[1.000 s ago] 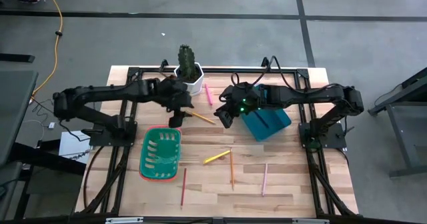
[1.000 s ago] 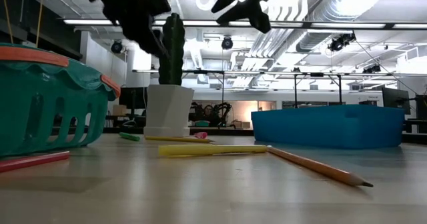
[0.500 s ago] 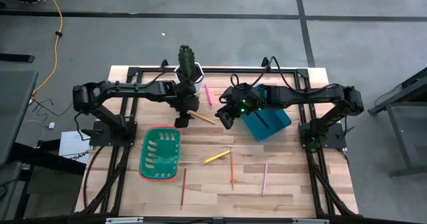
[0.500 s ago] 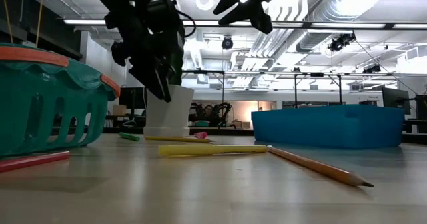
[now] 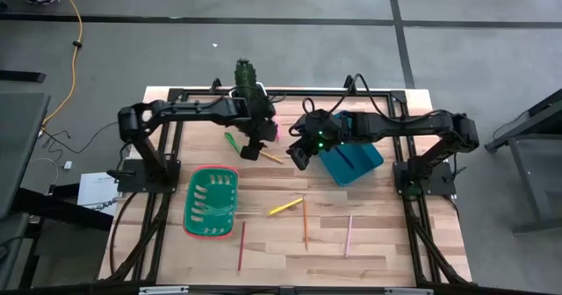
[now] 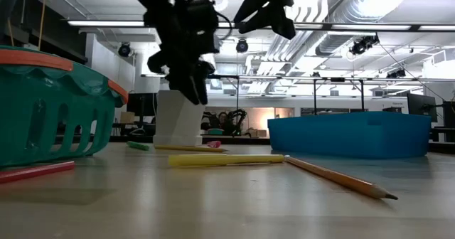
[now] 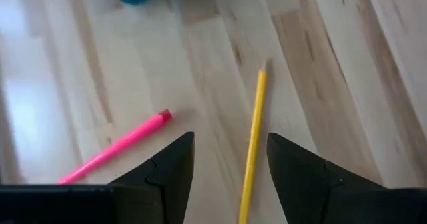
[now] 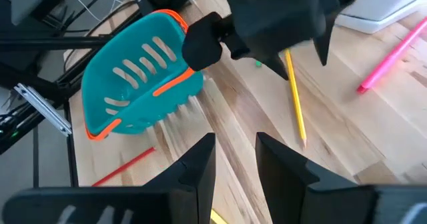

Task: Sort pens & pencils
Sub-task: Put the yellow pencil into the blue bin

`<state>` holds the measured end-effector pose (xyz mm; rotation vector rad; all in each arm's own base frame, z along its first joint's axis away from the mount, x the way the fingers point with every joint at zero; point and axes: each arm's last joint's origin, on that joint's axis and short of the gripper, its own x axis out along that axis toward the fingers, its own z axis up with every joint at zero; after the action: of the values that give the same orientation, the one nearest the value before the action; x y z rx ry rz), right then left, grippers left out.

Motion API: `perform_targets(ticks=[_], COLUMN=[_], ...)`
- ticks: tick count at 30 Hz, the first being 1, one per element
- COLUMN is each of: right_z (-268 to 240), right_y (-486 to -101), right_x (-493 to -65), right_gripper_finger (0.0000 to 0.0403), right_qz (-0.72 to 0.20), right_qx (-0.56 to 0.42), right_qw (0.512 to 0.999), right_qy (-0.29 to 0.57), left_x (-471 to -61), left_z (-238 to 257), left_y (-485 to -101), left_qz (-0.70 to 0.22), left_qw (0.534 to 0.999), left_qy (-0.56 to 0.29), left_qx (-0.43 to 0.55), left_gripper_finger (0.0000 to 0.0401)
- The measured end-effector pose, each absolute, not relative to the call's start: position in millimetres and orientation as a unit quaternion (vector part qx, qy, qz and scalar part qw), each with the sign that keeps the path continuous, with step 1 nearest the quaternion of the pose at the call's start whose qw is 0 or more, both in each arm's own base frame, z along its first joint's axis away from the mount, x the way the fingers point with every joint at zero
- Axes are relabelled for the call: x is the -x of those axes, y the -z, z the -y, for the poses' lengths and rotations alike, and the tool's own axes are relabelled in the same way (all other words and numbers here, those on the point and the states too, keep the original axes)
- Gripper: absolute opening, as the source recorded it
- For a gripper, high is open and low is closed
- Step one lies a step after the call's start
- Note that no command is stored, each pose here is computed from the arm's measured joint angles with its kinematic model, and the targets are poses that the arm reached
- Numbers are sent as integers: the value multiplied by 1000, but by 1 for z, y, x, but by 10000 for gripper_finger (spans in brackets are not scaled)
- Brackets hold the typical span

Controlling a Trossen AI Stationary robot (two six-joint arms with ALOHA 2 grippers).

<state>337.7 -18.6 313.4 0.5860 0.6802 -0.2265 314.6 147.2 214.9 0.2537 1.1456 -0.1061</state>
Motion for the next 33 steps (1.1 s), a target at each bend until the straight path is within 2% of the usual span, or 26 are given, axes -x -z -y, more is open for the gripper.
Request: perform_targets(ticks=[6,19,33], right_z=[20,24,26], right_y=[-320,-345,-356], right_x=[-327,-289,-271], right_gripper_finger=[99,99,99], right_qz=[-330,-318,-314], right_qx=[-268,-233,-230], right_qw=[895,894,891], right_qy=[134,211,234], left_x=[-321,-327,-337], left_z=[-151,-152,-139], left_y=[-195,-180,-164], left_qz=[-585,-597,-615], left_qw=[799,788,761], left_qy=[86,90,120], left_qx=[-111,-120,-169], left_gripper_finger=[175,175,175])
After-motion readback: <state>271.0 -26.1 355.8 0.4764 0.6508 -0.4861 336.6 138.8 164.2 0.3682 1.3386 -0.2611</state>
